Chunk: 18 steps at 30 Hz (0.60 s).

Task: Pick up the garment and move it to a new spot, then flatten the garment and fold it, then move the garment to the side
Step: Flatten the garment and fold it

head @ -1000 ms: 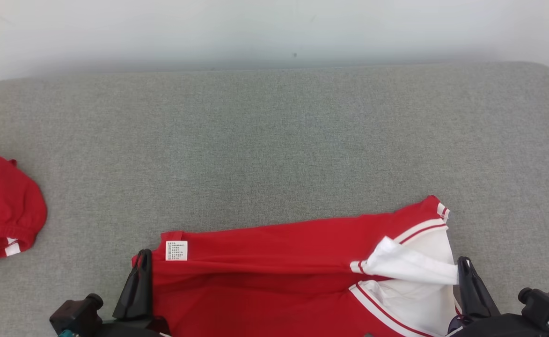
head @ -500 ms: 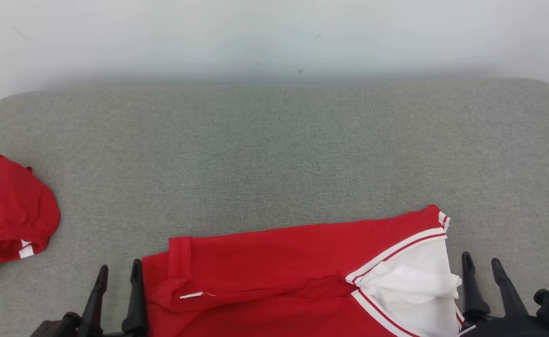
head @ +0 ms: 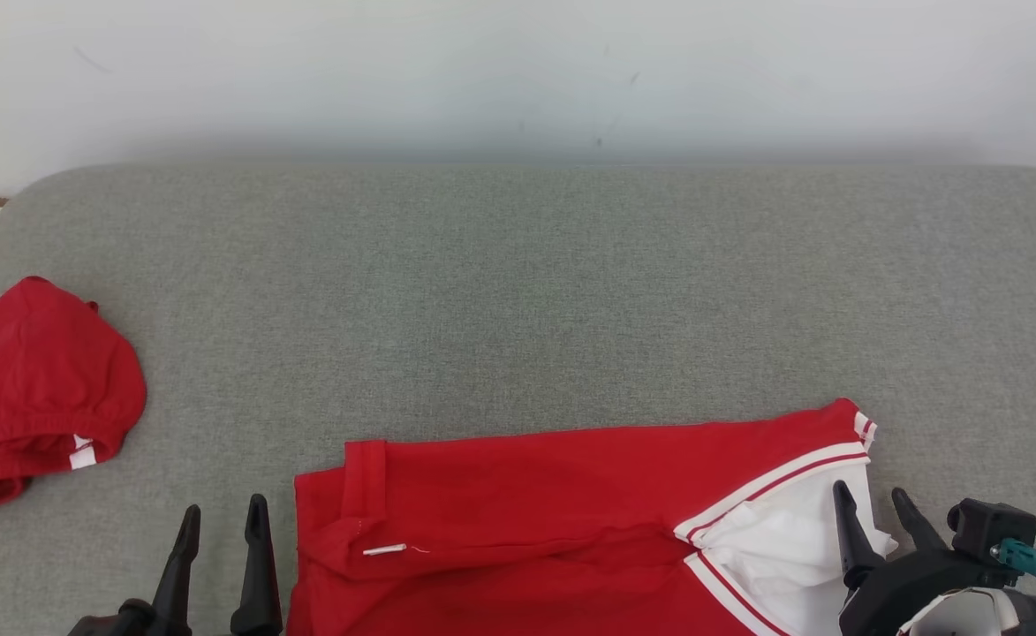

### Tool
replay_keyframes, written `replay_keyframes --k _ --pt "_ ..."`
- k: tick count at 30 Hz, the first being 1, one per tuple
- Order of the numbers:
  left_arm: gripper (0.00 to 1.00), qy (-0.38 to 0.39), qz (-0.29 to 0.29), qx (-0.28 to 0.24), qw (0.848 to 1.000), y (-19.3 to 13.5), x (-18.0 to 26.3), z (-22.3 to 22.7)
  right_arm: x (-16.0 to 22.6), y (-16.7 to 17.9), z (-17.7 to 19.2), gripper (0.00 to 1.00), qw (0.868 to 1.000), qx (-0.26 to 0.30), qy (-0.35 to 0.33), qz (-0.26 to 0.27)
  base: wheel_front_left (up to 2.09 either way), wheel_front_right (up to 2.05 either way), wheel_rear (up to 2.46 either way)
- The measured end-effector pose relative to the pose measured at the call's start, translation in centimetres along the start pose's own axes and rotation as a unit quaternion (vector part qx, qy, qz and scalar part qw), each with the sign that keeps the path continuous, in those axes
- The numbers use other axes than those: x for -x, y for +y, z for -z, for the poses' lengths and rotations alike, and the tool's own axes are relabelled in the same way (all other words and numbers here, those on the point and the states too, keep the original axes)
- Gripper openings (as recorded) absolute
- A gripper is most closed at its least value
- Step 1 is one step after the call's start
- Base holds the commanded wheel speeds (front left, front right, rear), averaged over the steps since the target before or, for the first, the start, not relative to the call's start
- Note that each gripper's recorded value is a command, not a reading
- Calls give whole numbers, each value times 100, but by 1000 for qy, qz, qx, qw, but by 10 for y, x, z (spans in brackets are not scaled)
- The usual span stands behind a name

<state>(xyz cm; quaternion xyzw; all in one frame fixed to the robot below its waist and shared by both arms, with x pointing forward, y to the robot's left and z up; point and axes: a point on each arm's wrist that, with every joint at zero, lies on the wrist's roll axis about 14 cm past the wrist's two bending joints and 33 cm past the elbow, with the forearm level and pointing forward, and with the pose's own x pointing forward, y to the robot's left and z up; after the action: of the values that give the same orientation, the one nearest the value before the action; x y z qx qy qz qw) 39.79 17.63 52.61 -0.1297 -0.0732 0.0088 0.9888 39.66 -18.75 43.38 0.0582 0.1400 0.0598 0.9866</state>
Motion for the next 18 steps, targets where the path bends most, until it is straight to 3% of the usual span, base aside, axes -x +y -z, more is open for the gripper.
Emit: replay_keyframes --k 12,13,14,15,18 --pt "100 -20 -14 -24 999 8 -2 -13 -1 8 40 100 997 -4 81 -7 0 0 0" --pt "100 -21 -14 -25 999 8 -2 -14 -1 10 42 76 996 -3 84 -10 0 0 0" --pt "100 -22 -15 -26 999 9 -2 -14 -1 11 43 24 996 -4 85 -12 0 0 0" --pt "100 -23 -15 -26 999 9 -1 -15 -1 13 43 0 996 -2 85 -15 0 0 0" --pt "100 -25 -17 -28 999 10 -1 -17 -3 18 40 0 997 -3 74 -22 0 0 0"
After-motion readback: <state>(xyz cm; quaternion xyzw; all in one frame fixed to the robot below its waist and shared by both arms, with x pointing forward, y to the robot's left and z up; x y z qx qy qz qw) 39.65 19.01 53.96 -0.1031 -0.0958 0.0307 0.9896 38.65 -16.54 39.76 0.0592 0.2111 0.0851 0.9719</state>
